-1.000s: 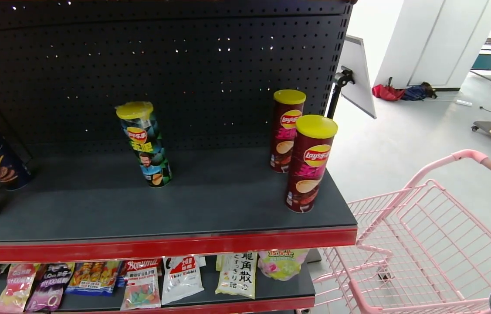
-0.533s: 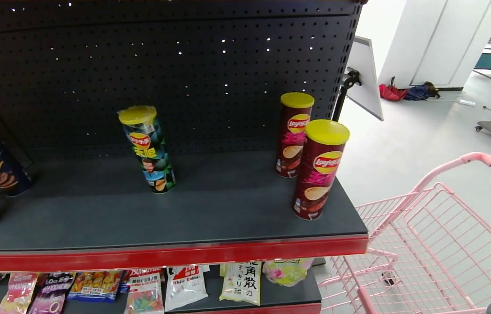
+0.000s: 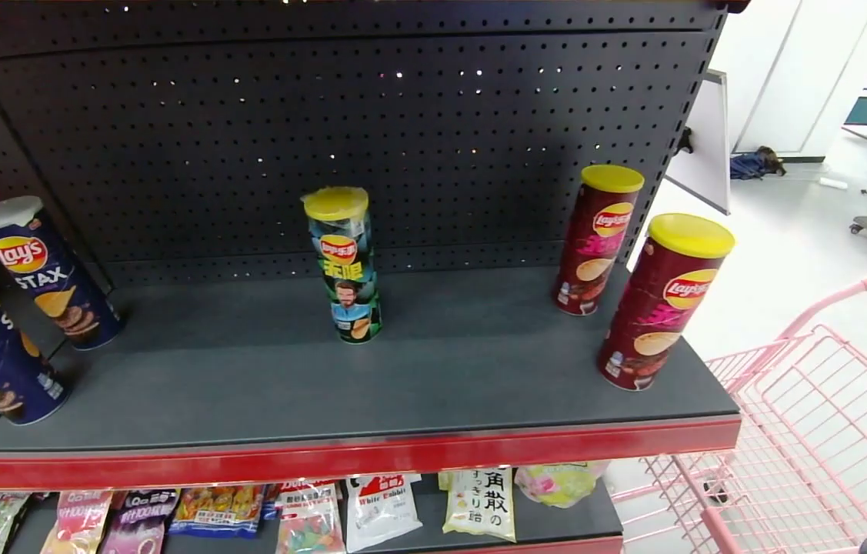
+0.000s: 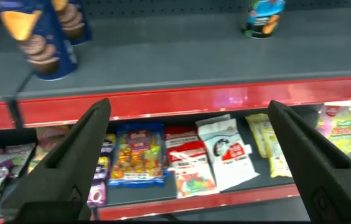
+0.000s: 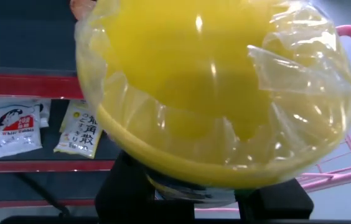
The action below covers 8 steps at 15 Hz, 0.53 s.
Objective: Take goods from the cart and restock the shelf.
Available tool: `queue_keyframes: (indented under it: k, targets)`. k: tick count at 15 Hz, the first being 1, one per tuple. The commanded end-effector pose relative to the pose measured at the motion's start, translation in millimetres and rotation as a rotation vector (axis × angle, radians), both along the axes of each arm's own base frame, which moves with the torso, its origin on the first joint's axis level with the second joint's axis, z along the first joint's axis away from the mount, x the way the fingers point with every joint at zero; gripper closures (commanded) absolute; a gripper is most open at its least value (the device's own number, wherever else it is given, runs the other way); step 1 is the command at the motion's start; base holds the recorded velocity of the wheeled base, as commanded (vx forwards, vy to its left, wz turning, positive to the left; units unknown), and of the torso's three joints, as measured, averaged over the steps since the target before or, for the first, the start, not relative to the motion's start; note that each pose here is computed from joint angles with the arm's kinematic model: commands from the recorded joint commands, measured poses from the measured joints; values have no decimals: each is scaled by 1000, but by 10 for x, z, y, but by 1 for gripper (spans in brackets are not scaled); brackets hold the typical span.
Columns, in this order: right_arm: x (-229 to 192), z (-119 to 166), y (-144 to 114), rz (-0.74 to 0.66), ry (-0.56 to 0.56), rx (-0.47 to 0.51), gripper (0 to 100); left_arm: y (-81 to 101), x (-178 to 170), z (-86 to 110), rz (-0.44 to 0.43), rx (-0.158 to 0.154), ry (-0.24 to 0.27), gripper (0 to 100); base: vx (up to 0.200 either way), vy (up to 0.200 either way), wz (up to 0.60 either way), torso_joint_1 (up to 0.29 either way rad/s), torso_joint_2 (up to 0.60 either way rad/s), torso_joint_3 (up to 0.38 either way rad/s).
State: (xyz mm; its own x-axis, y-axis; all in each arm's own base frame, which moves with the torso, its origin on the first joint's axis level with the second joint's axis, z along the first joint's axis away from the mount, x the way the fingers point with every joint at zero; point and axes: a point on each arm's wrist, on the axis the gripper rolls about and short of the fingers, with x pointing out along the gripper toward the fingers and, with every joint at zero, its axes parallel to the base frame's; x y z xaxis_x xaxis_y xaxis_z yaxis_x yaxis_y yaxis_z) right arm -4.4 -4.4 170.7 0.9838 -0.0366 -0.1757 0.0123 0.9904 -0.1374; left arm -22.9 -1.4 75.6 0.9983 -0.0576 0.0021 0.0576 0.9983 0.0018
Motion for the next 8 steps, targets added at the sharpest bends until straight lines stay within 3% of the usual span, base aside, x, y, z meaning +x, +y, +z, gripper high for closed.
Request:
queue_keyframes:
  k: [1, 8]
  targets:
    - [1, -10, 0, 1, 5, -3, 100, 0, 1, 0, 1, 0, 1, 0, 0, 200, 0, 2, 2, -2]
    - [2, -14, 0, 1, 7, -4, 100, 0, 1, 0, 1, 0, 1, 0, 0, 200, 0, 1, 4, 2]
